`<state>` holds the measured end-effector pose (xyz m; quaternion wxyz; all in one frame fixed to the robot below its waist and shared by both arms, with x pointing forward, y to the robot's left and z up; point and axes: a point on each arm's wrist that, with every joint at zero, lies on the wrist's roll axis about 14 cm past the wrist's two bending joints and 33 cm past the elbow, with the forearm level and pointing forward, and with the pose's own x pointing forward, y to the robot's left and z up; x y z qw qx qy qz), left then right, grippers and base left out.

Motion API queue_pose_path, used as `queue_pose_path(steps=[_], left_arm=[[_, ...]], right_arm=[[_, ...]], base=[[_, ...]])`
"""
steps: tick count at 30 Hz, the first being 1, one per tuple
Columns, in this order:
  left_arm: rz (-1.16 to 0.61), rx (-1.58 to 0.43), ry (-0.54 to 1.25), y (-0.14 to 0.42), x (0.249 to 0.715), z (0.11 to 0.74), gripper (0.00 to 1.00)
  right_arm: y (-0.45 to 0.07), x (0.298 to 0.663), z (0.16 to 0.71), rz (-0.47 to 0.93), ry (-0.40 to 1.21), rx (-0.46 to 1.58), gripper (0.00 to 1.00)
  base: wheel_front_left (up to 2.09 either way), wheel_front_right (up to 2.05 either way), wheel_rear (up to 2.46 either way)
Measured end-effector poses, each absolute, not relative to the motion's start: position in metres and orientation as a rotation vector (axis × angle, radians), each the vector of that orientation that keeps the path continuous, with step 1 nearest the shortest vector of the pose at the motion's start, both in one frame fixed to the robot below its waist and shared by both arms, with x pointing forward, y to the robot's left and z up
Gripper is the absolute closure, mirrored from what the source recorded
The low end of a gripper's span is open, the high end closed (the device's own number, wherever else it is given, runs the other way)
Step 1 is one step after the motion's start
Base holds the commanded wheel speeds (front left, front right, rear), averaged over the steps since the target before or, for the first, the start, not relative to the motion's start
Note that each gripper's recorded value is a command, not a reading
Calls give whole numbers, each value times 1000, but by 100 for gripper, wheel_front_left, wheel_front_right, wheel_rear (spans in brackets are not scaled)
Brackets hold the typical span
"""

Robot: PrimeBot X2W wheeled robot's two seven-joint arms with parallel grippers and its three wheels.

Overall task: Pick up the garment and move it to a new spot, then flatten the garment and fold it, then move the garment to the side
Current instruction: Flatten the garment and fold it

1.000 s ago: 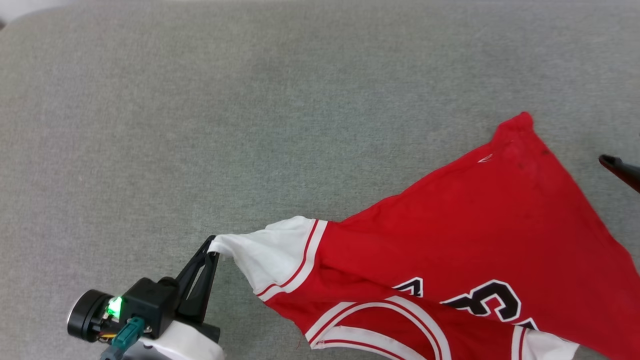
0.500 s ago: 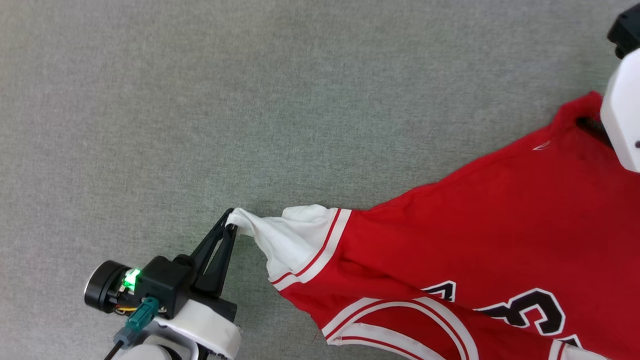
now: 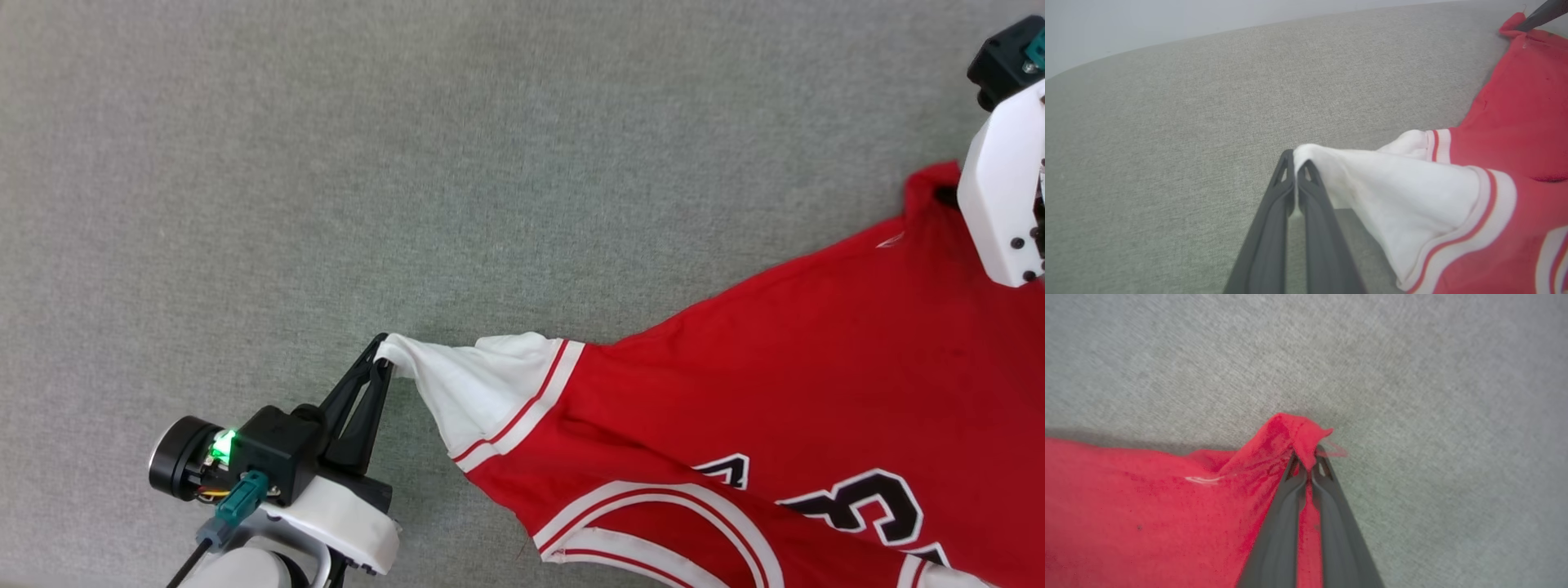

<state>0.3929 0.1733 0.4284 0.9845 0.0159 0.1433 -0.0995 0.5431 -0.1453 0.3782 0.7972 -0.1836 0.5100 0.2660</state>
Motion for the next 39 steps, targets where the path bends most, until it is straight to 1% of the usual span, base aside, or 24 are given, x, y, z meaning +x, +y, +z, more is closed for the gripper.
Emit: queue_pose_path(steps=[3, 4, 9, 16, 20, 25, 31, 35, 39], left_arm=[[-203, 35, 261, 174, 392, 437, 100], [-211, 53, 220, 175, 393, 450, 100], [-227, 99, 105, 180, 405, 487, 100], [-303, 177, -112, 167, 444, 565, 100], [-336, 200, -246, 156, 472, 614, 100], [-395, 218, -352, 138, 508, 658, 100], [-441, 264, -475, 121, 552, 713, 100], [-445, 297, -518, 116, 581, 738, 100], [-446, 339, -542, 112, 607, 756, 100]], right_arm=[[-137, 546, 401, 590, 997, -371, 100], [-135, 547, 430, 597, 903, -361, 100], [-137, 547, 486, 587, 723, -349, 100], [-147, 551, 568, 548, 441, -318, 100], [-153, 560, 611, 519, 276, -298, 100], [-155, 578, 642, 493, 136, -267, 100], [-154, 607, 671, 454, 1, -310, 100], [-155, 630, 695, 408, -92, -338, 100], [-157, 652, 714, 359, -147, -348, 100]], base=[[0, 0, 0], [0, 0, 0], [0, 0, 0], [0, 0, 0], [0, 0, 0], [0, 0, 0], [0, 0, 0], [0, 0, 0], [0, 0, 0]])
